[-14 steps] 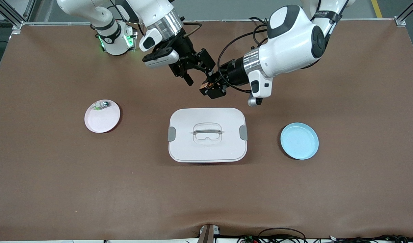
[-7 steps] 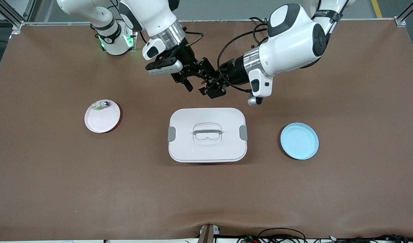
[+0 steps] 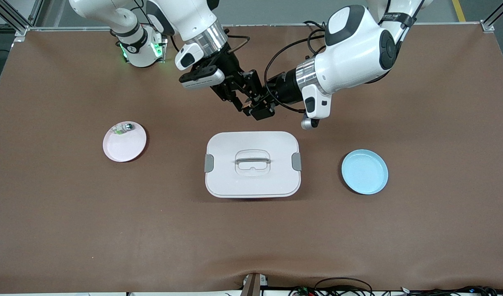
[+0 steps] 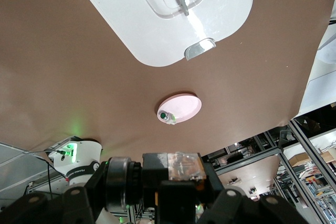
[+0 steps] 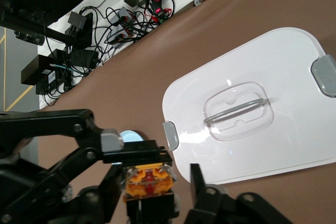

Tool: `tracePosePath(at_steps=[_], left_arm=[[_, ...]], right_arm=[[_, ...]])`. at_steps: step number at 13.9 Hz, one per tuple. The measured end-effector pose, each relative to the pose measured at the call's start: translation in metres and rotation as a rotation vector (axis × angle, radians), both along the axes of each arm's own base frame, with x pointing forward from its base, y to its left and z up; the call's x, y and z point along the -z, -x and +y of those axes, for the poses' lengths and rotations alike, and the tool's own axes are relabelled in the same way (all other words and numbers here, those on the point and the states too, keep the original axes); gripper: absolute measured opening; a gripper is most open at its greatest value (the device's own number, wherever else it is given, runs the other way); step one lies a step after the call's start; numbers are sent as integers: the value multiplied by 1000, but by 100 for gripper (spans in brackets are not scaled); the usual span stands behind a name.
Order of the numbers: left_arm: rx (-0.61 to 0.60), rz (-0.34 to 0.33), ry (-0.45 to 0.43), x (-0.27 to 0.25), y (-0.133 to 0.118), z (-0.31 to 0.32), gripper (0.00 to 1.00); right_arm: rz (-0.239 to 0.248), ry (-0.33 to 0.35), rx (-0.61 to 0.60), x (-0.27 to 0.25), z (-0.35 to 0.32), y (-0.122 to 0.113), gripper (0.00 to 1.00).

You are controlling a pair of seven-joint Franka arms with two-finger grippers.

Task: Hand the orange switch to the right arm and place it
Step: 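Close the right gripper on the switch held by the left gripper, then open the left gripper and withdraw while the right gripper carries the switch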

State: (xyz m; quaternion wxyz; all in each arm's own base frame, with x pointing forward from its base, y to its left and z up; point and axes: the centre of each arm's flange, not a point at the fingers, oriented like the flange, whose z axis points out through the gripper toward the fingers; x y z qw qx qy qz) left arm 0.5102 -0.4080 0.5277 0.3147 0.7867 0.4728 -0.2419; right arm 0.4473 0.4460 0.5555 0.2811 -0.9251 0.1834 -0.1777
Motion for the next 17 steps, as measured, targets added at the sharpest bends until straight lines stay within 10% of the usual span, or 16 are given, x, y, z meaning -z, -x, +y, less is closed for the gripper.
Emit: tracePosePath(at_steps=[10,13,17], left_arm=[[1,1,-1,1,0,0,73],[-3,-13,10,-8,-2,0,99],[-14,-30,18,-20,-6,6,100]], right_arm=[[11,-8,16,0,0,0,42],[29,10,17,7,0,0,42],[-6,92,-81,12,-4,-2,42]])
